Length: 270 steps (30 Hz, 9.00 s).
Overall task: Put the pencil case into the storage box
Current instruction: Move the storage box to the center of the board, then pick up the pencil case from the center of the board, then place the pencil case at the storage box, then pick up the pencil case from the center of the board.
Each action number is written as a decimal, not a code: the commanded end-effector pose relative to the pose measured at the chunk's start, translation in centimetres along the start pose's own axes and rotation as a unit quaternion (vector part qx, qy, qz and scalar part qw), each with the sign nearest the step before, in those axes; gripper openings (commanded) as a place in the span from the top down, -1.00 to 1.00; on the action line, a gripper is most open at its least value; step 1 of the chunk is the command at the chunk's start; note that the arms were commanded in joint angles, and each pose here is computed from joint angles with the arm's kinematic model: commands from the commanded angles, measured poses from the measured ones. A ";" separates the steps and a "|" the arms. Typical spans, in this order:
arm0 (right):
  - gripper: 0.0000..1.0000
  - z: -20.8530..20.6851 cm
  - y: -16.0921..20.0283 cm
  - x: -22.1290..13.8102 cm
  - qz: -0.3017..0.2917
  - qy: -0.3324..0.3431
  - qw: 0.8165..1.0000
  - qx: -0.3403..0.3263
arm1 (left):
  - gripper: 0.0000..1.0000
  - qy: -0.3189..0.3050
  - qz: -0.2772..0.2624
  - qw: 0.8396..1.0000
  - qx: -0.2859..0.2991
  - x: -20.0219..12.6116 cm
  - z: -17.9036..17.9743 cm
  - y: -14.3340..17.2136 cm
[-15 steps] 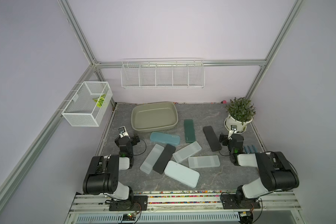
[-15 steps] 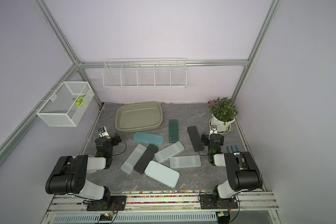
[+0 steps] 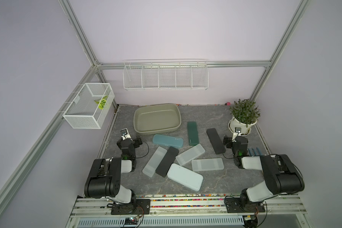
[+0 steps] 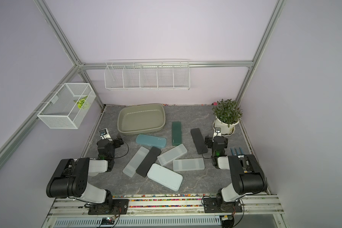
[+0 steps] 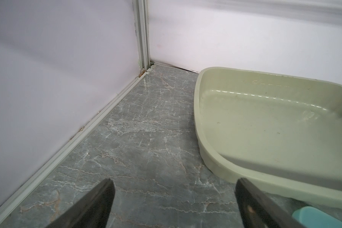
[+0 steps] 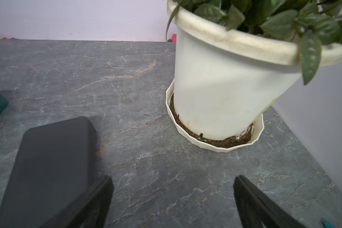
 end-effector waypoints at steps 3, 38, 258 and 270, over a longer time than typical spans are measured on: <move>-0.98 -0.2 -0.9 0.0 -0.010 0.003 1.000 0.002 | -1.00 -0.001 -0.014 1.000 -0.003 0.2 -0.2 -1.2; -0.98 15.6 -10.2 -8.7 0.262 -0.162 0.948 -0.080 | -0.51 -0.066 0.290 0.954 -0.029 11.5 -2.7 -7.7; -0.87 13.9 -5.2 -11.0 0.446 -0.134 0.885 0.028 | -0.82 0.026 0.620 0.771 0.142 -14.7 -12.7 11.6; -0.86 13.5 -5.0 -11.6 0.446 -0.133 0.885 0.028 | -0.83 -0.096 0.568 0.805 0.141 -12.9 -9.2 8.3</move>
Point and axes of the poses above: each gripper's point midway between its finger pads, its own x axis out along the fingers, its own z axis along the line the jaws close on, y = z × x, the point moved 4 cm from there along -x, back along the fingers
